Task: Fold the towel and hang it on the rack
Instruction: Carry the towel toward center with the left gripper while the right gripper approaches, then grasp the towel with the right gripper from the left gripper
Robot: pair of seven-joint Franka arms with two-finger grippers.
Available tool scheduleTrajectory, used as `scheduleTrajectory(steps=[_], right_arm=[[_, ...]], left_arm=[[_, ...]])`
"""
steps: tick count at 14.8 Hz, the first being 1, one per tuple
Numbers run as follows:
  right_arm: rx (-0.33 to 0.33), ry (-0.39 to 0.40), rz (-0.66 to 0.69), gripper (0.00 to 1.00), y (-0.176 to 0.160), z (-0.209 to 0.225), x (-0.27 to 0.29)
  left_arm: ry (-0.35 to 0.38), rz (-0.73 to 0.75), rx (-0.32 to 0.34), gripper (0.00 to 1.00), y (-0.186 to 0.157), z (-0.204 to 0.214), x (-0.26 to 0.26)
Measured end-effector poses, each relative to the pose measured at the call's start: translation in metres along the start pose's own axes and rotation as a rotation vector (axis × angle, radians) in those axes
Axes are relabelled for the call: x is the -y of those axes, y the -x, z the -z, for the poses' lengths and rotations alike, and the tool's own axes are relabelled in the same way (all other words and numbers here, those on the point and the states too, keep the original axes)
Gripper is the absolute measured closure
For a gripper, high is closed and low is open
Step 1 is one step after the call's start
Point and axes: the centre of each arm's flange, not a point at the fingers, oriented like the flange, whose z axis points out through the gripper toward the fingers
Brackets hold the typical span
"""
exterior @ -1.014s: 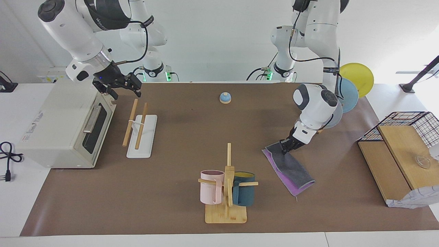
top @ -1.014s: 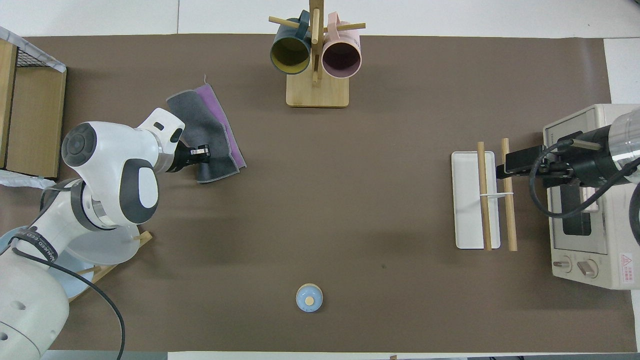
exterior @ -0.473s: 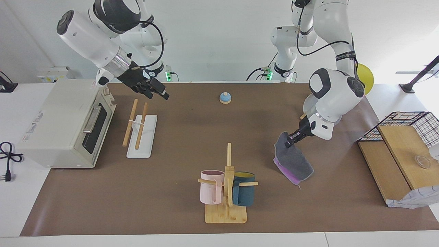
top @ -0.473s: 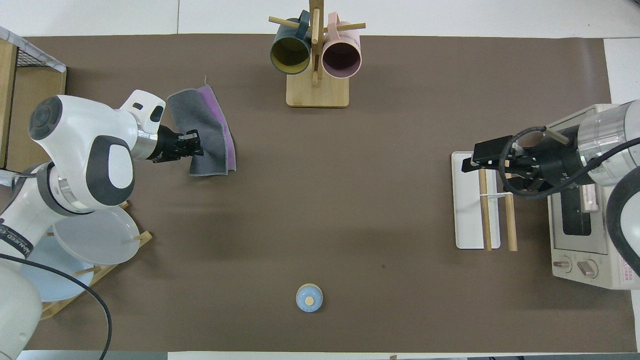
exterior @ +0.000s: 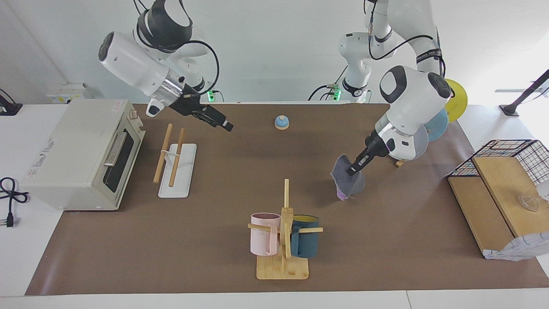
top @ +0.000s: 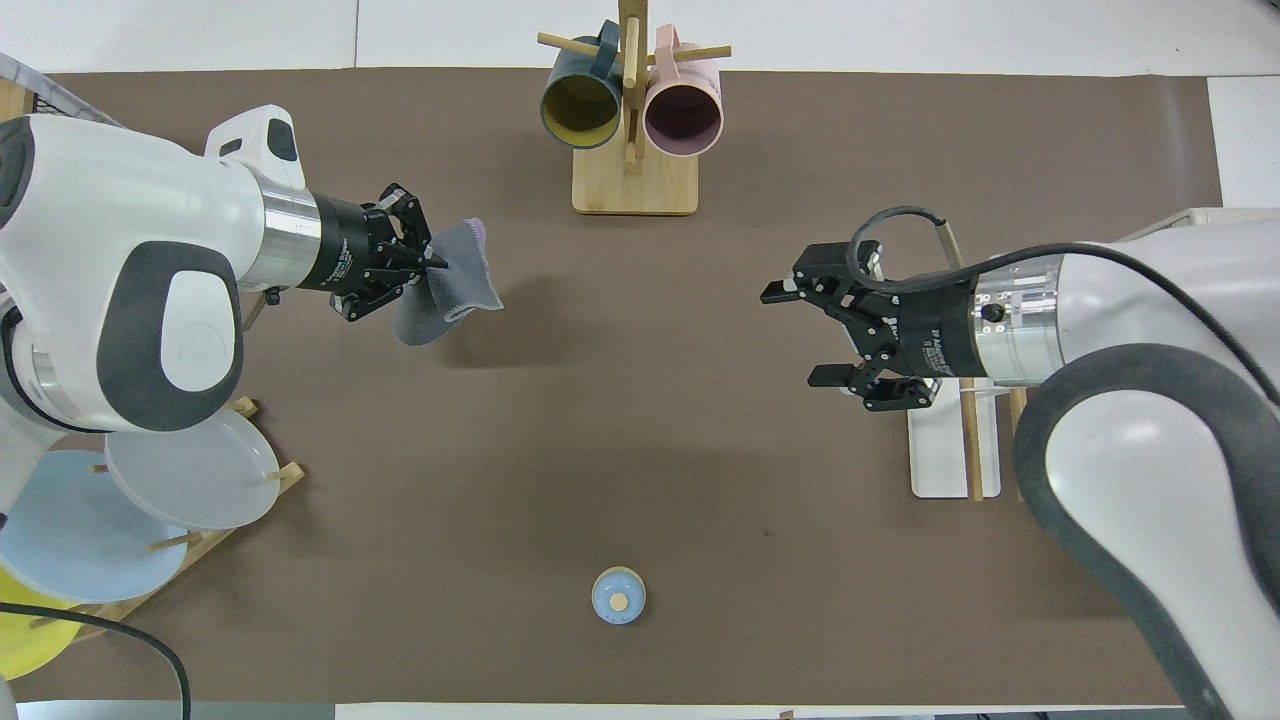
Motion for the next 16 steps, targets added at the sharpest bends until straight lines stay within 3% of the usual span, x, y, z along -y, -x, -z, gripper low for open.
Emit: scheduleTrajectory(steps=[6, 10, 13, 16], right_arm=[[0.021, -0.188, -0.263, 0.0, 0.018, -0.048, 0.011], [0.007, -0.213, -0.32, 0.0, 0.028, -0.078, 0.012], [-0.006, -0.261, -0.365, 0.0, 0.042, -0.111, 0.012], [0.008, -0.297, -0.436, 0.0, 0.049, -0.115, 0.024]], left_arm=[[0.067, 0.351, 0.061, 0.96, 0.053, 0.034, -0.008], [0.087, 0.49, 0.149, 0.96, 0.066, 0.04, -0.011], [0.115, 0.57, 0.162, 0.96, 0.082, 0.038, -0.013], [0.157, 0.628, 0.159, 0.96, 0.107, 0.021, -0.009]])
